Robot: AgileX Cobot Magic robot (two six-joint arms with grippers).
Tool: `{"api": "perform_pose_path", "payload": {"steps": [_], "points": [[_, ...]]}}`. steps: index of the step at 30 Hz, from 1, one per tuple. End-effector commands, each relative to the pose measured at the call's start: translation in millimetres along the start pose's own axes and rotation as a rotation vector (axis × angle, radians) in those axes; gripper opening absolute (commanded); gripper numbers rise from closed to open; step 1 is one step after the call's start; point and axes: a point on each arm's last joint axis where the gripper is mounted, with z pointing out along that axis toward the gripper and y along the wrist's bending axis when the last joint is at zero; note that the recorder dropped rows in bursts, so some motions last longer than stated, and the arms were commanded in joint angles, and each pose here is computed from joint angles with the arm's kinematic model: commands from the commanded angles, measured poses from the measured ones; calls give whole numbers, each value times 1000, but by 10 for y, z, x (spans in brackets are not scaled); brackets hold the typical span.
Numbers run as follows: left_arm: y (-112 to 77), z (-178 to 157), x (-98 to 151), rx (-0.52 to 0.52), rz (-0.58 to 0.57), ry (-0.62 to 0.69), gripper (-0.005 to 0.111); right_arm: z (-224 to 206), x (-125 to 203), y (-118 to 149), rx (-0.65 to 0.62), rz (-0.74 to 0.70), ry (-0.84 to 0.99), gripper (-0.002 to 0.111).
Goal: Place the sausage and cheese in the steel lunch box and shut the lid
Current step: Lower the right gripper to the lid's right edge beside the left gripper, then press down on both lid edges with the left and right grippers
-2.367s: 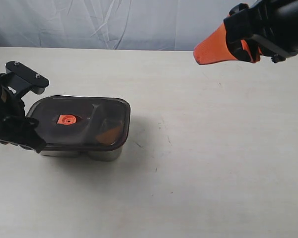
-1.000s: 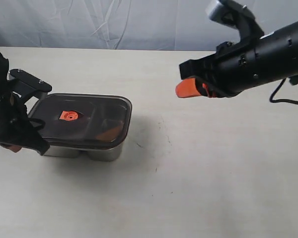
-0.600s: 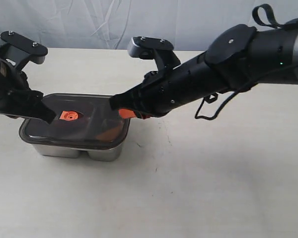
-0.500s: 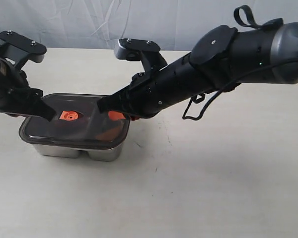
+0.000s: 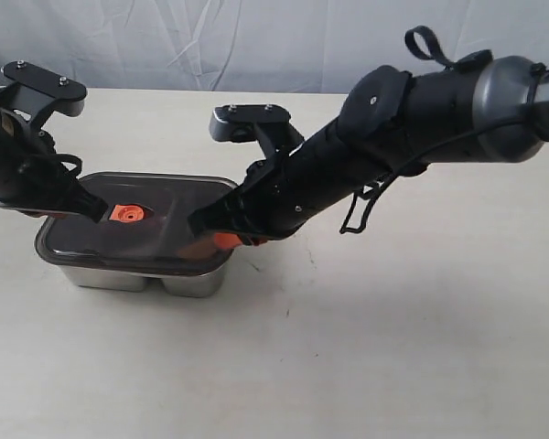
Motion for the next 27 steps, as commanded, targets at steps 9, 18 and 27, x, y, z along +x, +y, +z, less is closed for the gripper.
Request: {"api": "perform_pose_path", "payload": {"steps": [9, 18, 27], "points": [[0, -13, -41, 5, -6, -20, 0, -170, 159, 42, 21, -38, 198, -1], [1, -17, -49, 5, -7, -25, 0, 42, 149, -76, 55, -5, 167, -1], [2, -17, -50, 5, -7, -27, 0, 87, 110, -106, 70, 16, 116, -1]]}}
